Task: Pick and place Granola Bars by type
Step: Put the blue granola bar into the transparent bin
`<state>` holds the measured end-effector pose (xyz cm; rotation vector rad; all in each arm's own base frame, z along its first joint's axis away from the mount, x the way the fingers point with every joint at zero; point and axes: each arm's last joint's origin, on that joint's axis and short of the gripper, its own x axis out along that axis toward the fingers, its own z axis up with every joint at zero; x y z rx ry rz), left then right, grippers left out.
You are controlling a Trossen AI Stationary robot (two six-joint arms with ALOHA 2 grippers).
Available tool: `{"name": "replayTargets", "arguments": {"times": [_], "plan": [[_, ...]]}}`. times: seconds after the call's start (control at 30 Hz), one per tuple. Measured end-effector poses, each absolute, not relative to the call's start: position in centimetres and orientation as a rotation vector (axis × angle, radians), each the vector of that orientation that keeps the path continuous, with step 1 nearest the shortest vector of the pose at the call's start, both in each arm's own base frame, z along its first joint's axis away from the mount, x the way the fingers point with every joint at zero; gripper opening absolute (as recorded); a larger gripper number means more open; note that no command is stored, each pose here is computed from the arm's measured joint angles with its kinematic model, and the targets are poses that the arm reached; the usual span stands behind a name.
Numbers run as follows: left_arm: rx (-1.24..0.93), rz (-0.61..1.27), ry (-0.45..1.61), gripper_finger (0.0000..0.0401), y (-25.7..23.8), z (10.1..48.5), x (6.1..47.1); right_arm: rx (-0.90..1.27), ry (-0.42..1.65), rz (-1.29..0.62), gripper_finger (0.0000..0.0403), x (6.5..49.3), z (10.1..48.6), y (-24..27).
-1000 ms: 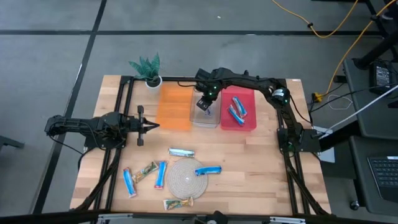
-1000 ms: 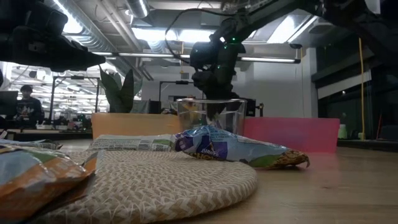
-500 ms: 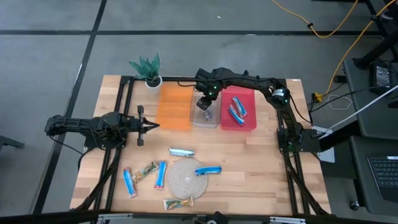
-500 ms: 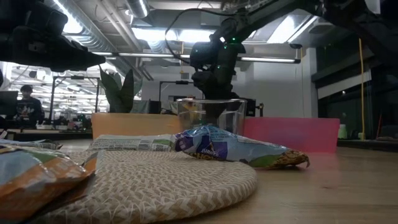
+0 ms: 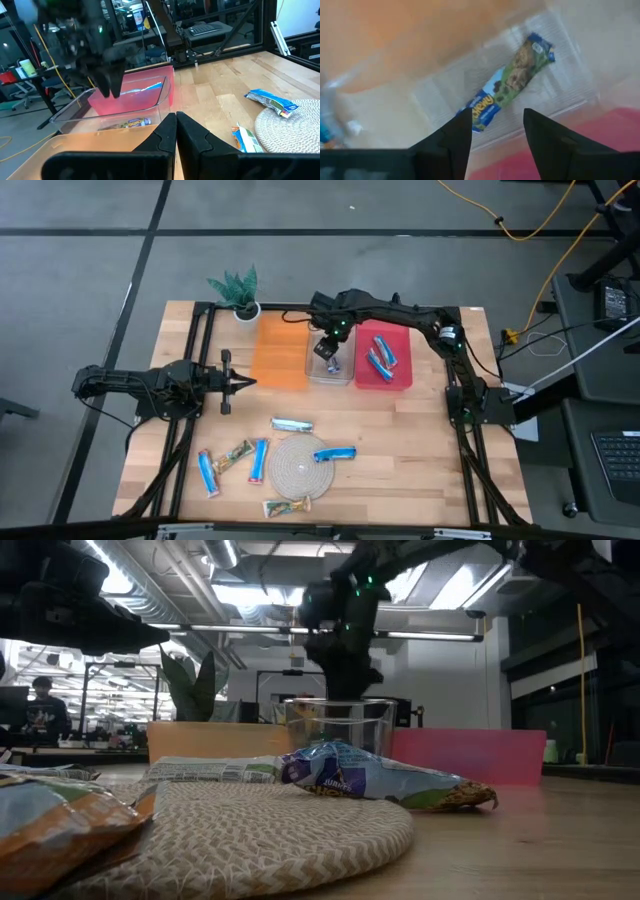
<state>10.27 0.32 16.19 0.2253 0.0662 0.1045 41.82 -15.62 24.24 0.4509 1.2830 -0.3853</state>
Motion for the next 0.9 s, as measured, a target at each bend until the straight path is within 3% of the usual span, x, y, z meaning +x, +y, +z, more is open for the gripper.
{"name": "replayTargets", "arguments": {"times": [0.4,0.9], "plan": [[0.225,0.105,0.066,0.0004,0.3,16.2,10.3,0.229,1.169,-0.318,0.0181,44.3,30.5,-7.0],[0.225,0.104,0.066,0.0004,0.3,16.2,10.3,0.025,1.191,-0.214,0.0181,42.7,30.9,10.9]]}}
